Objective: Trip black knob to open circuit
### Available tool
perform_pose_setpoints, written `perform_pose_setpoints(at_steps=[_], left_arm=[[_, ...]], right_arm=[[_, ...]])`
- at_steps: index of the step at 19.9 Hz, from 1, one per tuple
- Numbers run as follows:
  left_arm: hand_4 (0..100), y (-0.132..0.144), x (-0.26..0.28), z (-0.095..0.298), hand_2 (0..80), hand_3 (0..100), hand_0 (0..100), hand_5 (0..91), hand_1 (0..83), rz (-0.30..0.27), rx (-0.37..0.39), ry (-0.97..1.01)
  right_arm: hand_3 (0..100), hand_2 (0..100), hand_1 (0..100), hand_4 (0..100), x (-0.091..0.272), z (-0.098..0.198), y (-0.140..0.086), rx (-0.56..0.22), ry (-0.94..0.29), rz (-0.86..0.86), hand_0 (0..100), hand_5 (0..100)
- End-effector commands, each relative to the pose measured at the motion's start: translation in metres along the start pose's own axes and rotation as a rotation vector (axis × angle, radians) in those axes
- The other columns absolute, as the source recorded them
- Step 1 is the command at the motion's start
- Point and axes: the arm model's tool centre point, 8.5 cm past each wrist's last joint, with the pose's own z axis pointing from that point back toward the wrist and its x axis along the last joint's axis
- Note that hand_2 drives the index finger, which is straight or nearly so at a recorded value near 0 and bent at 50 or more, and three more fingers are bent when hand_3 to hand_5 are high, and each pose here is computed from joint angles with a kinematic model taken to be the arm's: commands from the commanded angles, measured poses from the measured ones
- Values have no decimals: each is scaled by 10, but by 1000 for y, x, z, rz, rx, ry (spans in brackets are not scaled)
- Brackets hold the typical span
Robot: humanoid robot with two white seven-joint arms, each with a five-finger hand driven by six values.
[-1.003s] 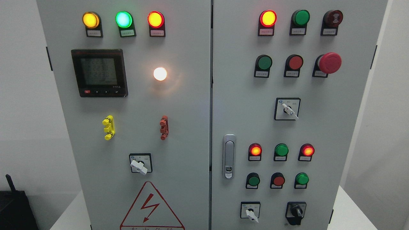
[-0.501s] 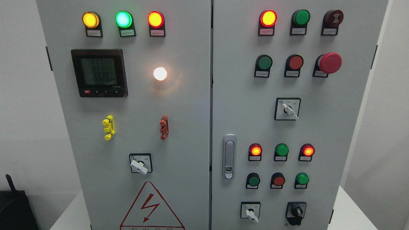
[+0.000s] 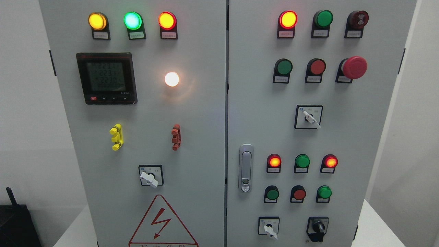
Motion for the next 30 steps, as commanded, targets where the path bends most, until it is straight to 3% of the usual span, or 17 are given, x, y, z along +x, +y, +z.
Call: perform_pose_setpoints(at_steps=[1,4,8,10,12,16,21,24,30], left_arm=[[0,1,9,-1,0,0,120,0,389,-3,2,-28],[0,1,9,-1,0,0,120,0,389,-3,2,-28],[0,1,9,-1,0,0,120,0,389,-3,2,-28],[0,1,9,-1,0,0,120,0,389,-3,2,-28],[0,1,9,-1,0,0,120,0,389,-3,2,-28],[0,1,9,-1,0,0,120,0,389,-3,2,-28],[0,1,9,-1,0,0,120,0,389,-3,2,-28],[0,1,9,-1,0,0,120,0,389,-3,2,-28],[0,1,9,-1,0,0,120,0,389,-4,2,-29]], right_arm=[[342,0,10,286,137,-9,-22,-50,-390,4,0,99],[391,0,10,354,169,-3,-32,-78,-460,6,0,181],[599,0,9,513,195,5,-32,-78,-535,-2,0,364],[651,0,8,548,204,7,-32,-77,-560,-17,0,411],[752,0,8,634,211,7,-36,-89,-555,-20,0,537],[823,0,7,766,228,5,-47,-121,-589,-19,0,686],[1000,0,0,941,240,2,-52,-159,-597,-30,0,947],[1000,28,0,1000,250,5,-49,-151,-625,-40,0,985],[1000,40,0,1000,267,7,-34,-122,-651,-79,0,994]])
